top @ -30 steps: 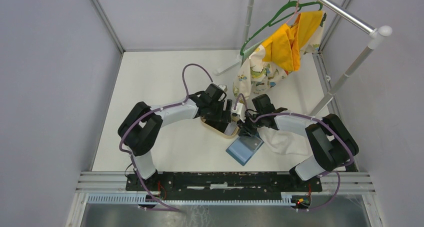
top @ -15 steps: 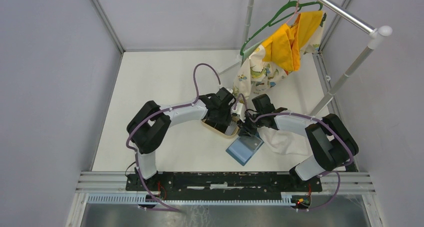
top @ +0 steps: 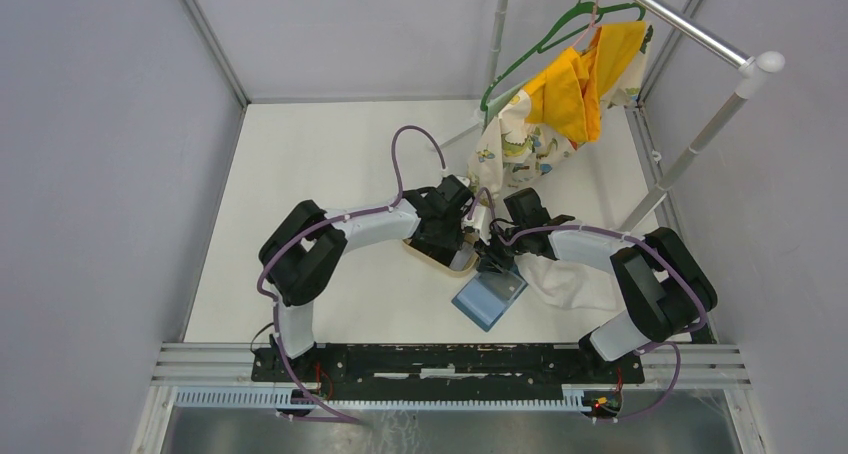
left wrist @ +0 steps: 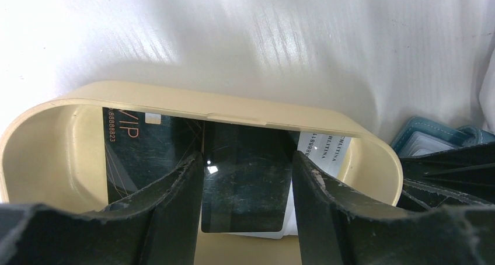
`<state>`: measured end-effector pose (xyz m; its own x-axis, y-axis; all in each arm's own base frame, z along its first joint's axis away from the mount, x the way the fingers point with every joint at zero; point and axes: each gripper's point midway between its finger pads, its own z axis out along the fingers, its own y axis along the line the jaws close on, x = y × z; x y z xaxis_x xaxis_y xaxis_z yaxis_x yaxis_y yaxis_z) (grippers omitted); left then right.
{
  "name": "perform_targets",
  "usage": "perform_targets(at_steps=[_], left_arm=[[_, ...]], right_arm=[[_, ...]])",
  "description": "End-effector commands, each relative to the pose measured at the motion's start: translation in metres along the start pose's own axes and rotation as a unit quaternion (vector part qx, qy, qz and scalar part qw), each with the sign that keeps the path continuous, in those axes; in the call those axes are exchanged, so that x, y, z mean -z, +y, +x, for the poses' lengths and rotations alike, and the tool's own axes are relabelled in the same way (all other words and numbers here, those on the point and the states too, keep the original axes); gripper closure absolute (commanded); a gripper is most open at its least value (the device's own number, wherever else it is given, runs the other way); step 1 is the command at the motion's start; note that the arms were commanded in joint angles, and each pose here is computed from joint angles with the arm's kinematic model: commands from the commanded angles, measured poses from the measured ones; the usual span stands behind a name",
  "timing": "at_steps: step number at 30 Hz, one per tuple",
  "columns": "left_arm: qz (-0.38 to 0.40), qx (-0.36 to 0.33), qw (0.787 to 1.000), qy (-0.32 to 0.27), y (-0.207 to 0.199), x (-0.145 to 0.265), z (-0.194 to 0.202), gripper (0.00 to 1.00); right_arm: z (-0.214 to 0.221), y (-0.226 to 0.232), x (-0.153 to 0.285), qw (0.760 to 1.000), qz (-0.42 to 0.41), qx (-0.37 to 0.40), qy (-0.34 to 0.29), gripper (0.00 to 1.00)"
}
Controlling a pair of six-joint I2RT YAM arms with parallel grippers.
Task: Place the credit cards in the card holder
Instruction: Pick up the credit card from the storage box.
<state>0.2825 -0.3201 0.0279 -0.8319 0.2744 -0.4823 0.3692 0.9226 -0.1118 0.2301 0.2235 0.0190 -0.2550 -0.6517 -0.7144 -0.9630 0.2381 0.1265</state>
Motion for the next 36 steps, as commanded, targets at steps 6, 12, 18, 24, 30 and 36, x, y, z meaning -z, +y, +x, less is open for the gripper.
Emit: perform_targets(at_steps=[6,12,18,24,30,36], left_arm=[[-0.018,-0.024,0.999,-0.009,0.002,0.005,-0.002,0.52],[-0.005,-0.011,1.0,-0.028,0.003,0.018,-0.014,0.53],[0.034,0.007,0.998,-0.043,-0.001,0.029,-0.023,0.56],[0.049,-0.001,0.998,-0.04,-0.002,0.029,-0.022,0.43],[0.084,0.003,0.996,-0.007,-0.009,0.019,-0.011,0.36],[0.119,0.023,0.992,0.019,-0.012,0.012,-0.001,0.38]], right_arm=[[-0.021,-0.008,0.001,0.999,0.006,0.024,-0.022,0.68],[-0.028,-0.009,0.006,0.999,0.012,0.033,-0.033,0.67],[-0.033,-0.008,0.009,0.998,0.013,0.041,-0.041,0.67],[-0.035,-0.006,0.01,0.998,0.011,0.046,-0.045,0.67],[-0.03,-0.003,0.005,0.999,-0.003,0.034,-0.039,0.67],[-0.022,-0.001,0.0,0.999,-0.014,0.02,-0.029,0.67]])
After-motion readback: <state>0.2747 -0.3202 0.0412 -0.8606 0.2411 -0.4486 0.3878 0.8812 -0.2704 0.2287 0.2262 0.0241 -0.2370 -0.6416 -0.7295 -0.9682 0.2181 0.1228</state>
